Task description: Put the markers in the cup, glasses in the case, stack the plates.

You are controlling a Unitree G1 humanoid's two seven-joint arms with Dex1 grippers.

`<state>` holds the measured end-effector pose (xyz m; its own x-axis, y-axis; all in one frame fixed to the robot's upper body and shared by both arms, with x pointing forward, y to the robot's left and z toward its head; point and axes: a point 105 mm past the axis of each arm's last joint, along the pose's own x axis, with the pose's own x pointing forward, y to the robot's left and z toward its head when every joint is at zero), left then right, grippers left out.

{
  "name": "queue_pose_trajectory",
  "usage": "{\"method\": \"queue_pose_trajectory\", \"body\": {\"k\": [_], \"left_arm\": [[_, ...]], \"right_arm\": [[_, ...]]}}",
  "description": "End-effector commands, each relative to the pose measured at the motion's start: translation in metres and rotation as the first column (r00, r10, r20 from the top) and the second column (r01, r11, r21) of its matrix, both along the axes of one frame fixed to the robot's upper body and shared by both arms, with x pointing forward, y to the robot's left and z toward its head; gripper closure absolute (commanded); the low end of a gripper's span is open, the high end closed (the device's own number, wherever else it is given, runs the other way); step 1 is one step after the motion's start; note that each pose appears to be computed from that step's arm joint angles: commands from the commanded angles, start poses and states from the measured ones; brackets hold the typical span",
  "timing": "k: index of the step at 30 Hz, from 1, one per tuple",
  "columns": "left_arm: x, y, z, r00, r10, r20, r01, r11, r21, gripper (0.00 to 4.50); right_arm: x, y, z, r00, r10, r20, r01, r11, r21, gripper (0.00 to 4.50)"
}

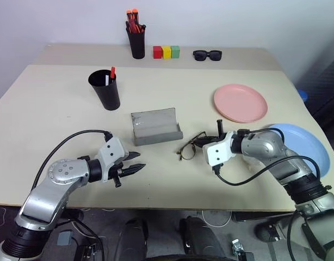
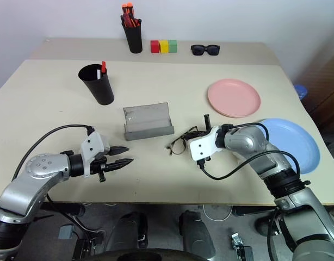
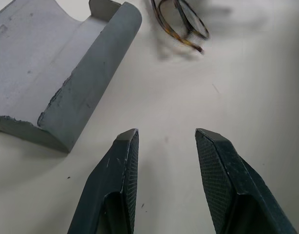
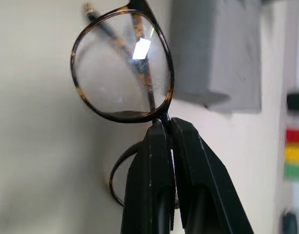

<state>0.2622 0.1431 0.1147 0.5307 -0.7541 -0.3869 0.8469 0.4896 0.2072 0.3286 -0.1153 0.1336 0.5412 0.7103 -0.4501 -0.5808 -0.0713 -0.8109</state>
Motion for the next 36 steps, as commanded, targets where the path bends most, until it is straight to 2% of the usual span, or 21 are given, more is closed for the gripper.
{"method": "queue_pose_trajectory", "body": {"k": [1,6,9,13,17,24,30,33,36], "left_arm": [[0.006,0.011,0.008,0.998,0.05,0.048,-0.05,0.999,-0.019,2.64],[0.01,0.04,0.01,0.983,0.163,0.081,-0.159,0.986,-0.052,2.64],[0.01,0.05,0.012,0.976,0.193,0.098,-0.187,0.98,-0.075,2.64],[0.01,0.058,0.012,0.973,0.209,0.098,-0.202,0.976,-0.084,2.64],[0.006,0.058,0.017,0.971,0.21,0.113,-0.201,0.975,-0.091,2.64],[0.002,0.056,0.024,0.967,0.224,0.125,-0.211,0.971,-0.112,2.64],[0.003,0.054,0.025,0.967,0.223,0.123,-0.209,0.971,-0.119,2.64],[0.005,0.052,0.026,0.969,0.217,0.119,-0.202,0.971,-0.127,2.64],[0.008,0.05,0.026,0.971,0.213,0.108,-0.198,0.971,-0.135,2.64]], "right_arm": [[-0.004,0.008,0.035,0.999,-0.046,-0.017,0.047,0.994,0.101,4.47],[-0.008,0.051,0.08,0.996,-0.026,-0.081,0.047,0.96,0.277,4.47],[0.002,0.077,0.087,0.993,-0.041,-0.107,0.073,0.946,0.315,4.47],[0.016,0.1,0.083,0.994,-0.064,-0.094,0.09,0.948,0.307,4.47],[0.035,0.126,0.059,0.983,-0.083,-0.163,0.13,0.945,0.3,4.47],[0.049,0.102,0.03,0.97,-0.173,-0.171,0.207,0.957,0.203,4.47],[0.048,0.091,0.027,0.969,-0.19,-0.155,0.216,0.961,0.171,4.47],[0.046,0.092,0.028,0.971,-0.176,-0.164,0.204,0.963,0.174,3.54],[0.047,0.092,0.031,0.974,-0.175,-0.145,0.2,0.963,0.179,2.05]]}}
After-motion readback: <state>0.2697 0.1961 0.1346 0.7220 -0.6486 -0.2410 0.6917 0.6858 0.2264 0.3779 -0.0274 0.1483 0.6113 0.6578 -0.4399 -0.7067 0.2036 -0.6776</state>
